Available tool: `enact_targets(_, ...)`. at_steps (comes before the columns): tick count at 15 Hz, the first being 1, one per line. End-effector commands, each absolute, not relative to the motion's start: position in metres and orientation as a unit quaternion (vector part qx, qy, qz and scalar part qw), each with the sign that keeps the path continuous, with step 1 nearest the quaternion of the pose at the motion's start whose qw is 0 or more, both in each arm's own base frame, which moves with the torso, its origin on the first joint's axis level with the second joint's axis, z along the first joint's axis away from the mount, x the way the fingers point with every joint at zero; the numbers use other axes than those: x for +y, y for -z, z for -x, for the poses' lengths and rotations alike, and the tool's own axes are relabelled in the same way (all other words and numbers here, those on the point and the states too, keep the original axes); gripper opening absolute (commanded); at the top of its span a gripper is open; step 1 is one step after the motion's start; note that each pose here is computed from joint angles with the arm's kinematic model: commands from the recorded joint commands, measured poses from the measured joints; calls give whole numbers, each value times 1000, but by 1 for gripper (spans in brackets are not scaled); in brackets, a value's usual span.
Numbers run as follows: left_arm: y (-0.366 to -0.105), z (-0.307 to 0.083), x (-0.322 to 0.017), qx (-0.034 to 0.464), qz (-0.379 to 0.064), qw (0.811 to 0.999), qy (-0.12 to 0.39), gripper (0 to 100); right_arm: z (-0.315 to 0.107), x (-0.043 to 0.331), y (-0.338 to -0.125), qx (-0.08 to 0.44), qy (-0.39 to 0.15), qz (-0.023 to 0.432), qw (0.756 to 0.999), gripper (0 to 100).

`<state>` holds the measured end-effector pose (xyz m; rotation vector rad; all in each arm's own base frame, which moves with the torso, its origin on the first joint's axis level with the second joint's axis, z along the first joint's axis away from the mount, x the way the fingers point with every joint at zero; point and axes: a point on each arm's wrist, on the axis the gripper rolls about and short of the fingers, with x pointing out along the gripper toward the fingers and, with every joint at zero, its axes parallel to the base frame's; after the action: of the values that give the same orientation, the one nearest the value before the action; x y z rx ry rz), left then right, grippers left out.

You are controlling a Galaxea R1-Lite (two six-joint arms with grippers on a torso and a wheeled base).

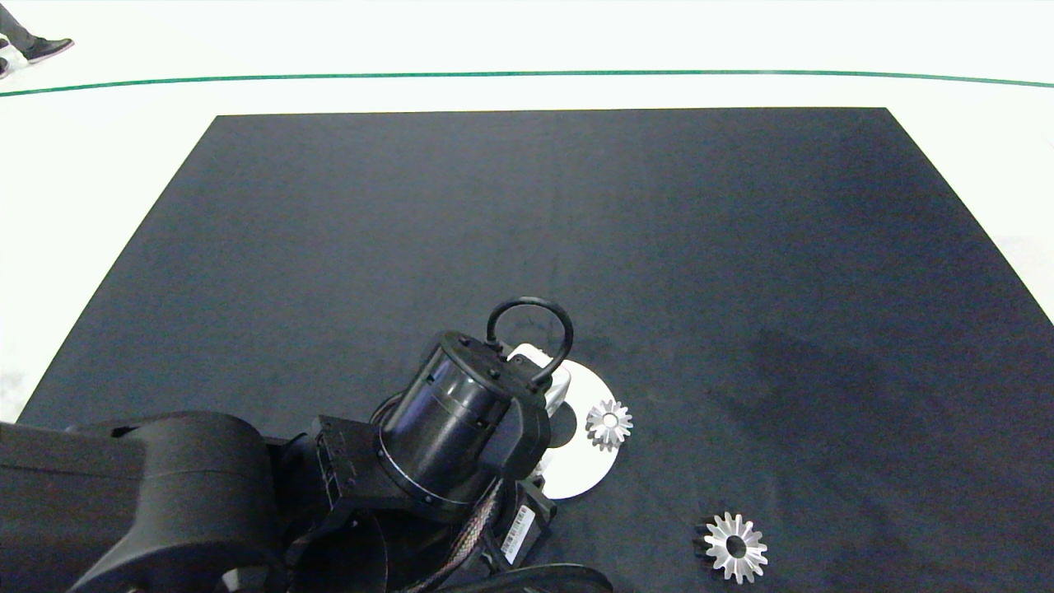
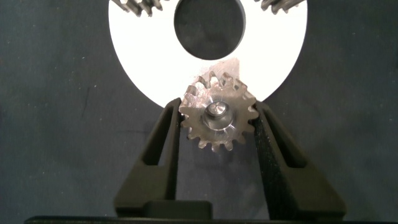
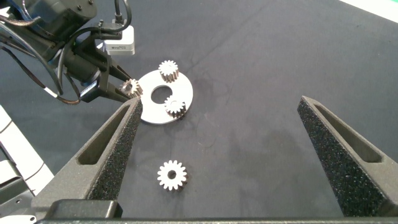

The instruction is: Remove an incorrectly installed larger gear and replace it with the correct smaller gear

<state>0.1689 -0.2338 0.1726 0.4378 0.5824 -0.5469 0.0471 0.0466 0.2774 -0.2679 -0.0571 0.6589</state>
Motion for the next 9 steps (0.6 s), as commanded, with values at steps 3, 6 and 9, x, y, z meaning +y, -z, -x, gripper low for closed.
enact_targets(3,-171,-169,-233,280,-216,901,252,100,-47,47,-277,-28,-323,132,937,100)
enact_targets(6,-171,-166,-226,283,-217,900,250,100,-47,47,-277,-29,-324,132,936,100)
enact_targets(9,-198,-159,-198,252,-183,921,235,100,-46,46,-279,-32,-319,131,938,100)
